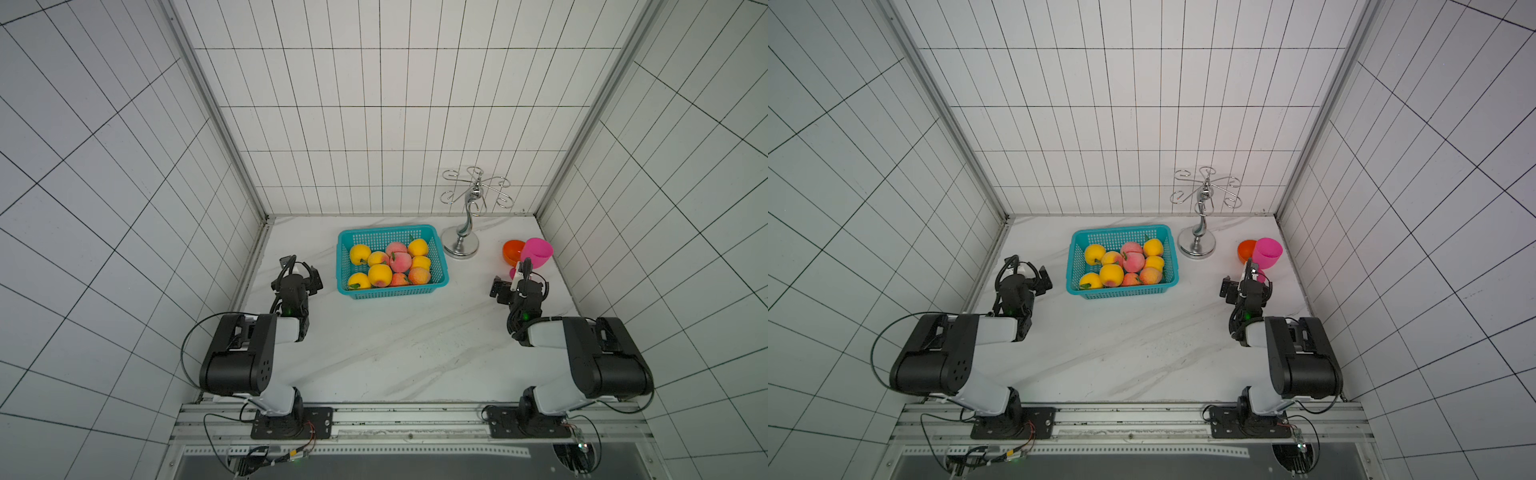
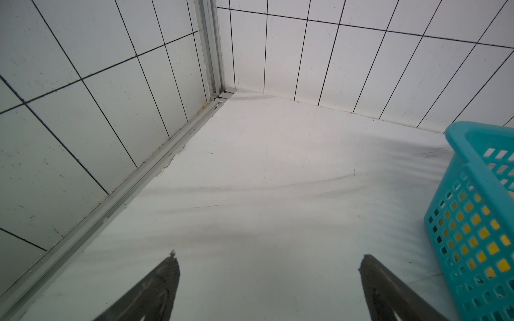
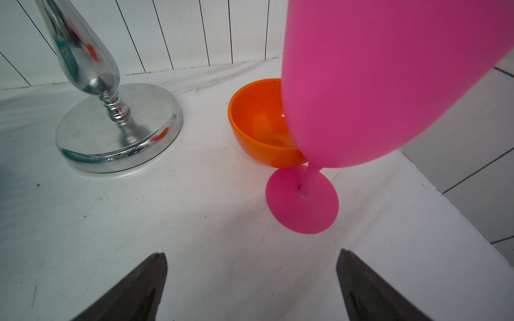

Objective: Put the peaches into the basket
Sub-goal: Reset both arms

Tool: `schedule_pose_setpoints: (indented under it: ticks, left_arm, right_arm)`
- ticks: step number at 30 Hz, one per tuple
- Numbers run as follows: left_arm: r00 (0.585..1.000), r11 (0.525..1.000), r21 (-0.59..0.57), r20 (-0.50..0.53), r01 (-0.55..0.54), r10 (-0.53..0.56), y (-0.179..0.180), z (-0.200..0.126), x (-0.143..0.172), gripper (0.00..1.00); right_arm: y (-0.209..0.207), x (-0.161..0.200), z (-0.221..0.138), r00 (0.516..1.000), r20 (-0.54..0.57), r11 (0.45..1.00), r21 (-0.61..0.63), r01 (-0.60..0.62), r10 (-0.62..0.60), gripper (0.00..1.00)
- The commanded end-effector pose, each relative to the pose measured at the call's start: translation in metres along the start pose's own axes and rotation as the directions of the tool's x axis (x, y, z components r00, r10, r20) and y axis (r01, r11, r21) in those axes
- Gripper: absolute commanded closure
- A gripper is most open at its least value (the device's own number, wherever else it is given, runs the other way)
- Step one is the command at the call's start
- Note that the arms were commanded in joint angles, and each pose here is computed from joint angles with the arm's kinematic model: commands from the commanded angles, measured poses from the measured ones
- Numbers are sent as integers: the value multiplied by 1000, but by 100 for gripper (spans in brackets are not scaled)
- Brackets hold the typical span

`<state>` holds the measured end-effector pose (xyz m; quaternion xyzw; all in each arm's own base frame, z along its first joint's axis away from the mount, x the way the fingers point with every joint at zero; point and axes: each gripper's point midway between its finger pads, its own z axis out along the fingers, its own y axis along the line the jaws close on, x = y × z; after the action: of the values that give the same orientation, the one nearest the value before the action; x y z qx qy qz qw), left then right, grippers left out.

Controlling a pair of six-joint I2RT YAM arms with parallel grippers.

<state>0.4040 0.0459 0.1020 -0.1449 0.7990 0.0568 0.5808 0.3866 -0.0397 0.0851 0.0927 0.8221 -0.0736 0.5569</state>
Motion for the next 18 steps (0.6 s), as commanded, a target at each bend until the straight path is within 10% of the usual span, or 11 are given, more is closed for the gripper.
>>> schedule_pose_setpoints:
  ticks: [1,18]
  left_arm:
    - [999,1000,17,37,-9,8,-5,1,-13,1]
    - [999,1000,17,37,-9,8,-5,1,-13,1]
  right_arm:
    - [2,-15,4,999,32,1000,7,4,-4,1]
    - [37,-13,3,999,16,968,-243,54,-51,1]
